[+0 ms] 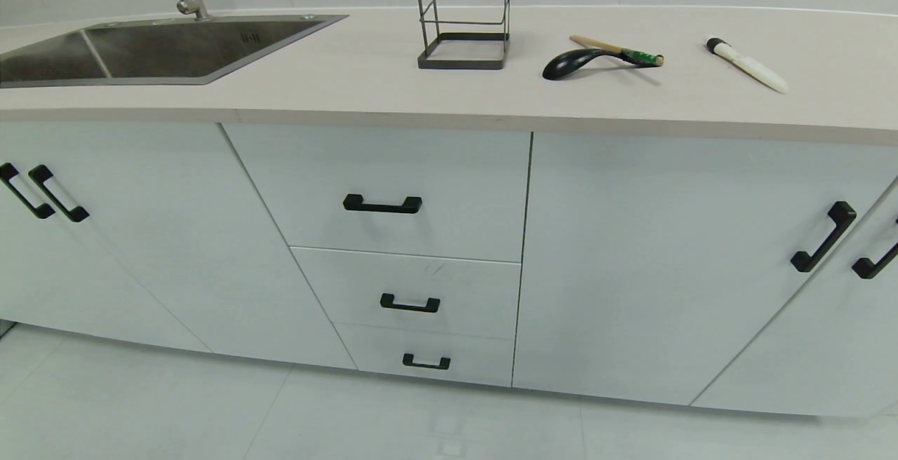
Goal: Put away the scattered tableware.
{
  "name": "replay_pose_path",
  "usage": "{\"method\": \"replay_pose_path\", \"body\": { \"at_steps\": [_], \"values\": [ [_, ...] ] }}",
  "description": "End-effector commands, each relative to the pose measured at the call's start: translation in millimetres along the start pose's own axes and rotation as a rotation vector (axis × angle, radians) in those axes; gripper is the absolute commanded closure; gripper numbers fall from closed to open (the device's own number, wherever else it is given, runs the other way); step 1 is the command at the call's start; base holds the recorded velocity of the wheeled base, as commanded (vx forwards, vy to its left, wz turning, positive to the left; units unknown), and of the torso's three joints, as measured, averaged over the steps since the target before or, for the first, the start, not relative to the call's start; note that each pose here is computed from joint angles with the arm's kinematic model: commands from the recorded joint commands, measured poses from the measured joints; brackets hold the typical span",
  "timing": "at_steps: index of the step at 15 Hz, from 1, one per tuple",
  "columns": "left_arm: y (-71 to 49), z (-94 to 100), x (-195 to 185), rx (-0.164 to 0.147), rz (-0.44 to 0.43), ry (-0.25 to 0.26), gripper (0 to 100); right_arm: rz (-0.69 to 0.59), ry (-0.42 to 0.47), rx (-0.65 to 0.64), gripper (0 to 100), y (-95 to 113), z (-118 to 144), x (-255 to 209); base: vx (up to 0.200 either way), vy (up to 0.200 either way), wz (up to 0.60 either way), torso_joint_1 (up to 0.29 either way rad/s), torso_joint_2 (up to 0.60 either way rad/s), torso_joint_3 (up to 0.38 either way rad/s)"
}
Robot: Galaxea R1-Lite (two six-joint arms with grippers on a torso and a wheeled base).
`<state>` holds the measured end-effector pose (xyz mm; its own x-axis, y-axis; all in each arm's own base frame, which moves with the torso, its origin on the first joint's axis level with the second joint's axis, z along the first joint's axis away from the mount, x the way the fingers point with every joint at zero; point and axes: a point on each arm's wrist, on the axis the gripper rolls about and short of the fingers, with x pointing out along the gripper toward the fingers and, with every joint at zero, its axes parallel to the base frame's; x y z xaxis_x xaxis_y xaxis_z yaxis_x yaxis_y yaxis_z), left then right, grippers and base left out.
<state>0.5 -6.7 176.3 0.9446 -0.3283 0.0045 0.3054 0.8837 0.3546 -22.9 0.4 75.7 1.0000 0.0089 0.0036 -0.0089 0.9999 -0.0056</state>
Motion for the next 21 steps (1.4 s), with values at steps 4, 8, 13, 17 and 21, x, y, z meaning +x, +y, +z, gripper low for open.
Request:
{"method": "replay_pose_path", "body": {
  "at_steps": [4,8,13,17,21],
  "values": [
    [8.5,-9.5,44,0.162,-0.209,0.169,0,0.000,0.001,-0.001,100,0,0,0,0.000,0.000,0.00,0.000,0.00,0.000],
    [3.3,-35.1,63,0.310,-0.374,0.276,0,0.000,0.001,-0.001,100,0,0,0,0.000,0.000,0.00,0.000,0.00,0.000],
    [5.2,-25.1,113,0.596,-0.571,0.278,0,0.000,0.001,-0.001,100,0,0,0,0.000,0.000,0.00,0.000,0.00,0.000],
    [-15.4,-31.2,137,0.669,-0.690,0.345,0,0.000,0.001,-0.001,100,0,0,0,0.000,0.000,0.00,0.000,0.00,0.000],
    [-22.1,-42.4,183,0.693,-0.669,0.408,0,0.000,0.001,-0.001,100,0,0,0,0.000,0.000,0.00,0.000,0.00,0.000]
  ]
}}
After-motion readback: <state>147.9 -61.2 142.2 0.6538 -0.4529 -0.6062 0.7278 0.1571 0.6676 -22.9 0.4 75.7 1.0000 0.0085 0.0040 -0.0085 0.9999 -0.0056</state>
